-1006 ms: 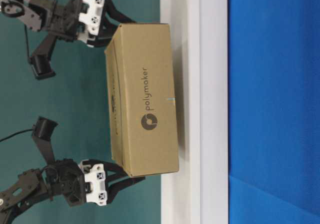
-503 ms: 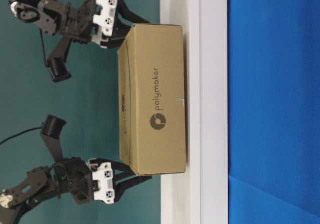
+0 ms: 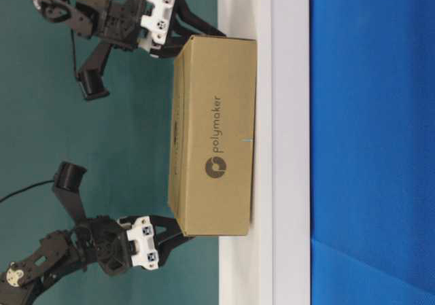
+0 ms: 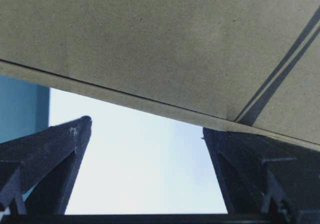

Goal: Place the cardboard box on the stand after clamping it between your arms.
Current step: 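Lower the box onto the white stand with both grippers, then open both grippers outward away from the box sides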

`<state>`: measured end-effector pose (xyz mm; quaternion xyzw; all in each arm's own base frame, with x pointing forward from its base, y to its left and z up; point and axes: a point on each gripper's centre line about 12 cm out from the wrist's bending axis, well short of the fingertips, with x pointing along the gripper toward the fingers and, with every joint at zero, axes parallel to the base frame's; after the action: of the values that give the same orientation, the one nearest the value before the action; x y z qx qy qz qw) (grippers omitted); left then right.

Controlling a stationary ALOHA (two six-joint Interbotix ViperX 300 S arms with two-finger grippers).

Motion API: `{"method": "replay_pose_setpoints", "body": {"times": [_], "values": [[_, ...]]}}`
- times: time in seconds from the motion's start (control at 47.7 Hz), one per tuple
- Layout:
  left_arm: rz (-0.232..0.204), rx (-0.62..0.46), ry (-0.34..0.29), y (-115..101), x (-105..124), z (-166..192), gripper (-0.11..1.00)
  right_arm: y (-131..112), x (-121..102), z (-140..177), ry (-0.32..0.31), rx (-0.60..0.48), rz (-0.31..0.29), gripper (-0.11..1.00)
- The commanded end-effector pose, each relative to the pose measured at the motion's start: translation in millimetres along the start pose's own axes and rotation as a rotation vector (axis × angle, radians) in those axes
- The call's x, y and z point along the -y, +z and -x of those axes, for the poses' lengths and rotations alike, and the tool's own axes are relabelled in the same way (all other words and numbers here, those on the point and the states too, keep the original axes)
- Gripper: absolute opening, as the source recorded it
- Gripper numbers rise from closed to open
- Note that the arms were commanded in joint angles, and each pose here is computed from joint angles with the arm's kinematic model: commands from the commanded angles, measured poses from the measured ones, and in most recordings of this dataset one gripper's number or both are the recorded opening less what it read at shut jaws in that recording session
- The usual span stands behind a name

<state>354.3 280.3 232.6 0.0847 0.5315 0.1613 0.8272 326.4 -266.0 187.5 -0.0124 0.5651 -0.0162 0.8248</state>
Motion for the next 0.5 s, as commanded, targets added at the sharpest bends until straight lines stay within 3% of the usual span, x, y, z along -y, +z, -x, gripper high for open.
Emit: {"method": "replay_pose_setpoints", "body": {"times": [0.0, 0.189, 0.482], "values": [[0.016, 0.114, 0.032, 22, 4, 19, 0.87, 21, -9, 16, -0.023, 0.086, 0.084, 0.98], [0.012, 0.100, 0.026, 15, 7, 21, 0.87, 21, -5, 17, -0.048, 0.101, 0.108, 0.98], [0.022, 0.076, 0.022, -3, 10, 23, 0.87, 2, -1, 19, -0.038, 0.072, 0.082, 0.98]]}}
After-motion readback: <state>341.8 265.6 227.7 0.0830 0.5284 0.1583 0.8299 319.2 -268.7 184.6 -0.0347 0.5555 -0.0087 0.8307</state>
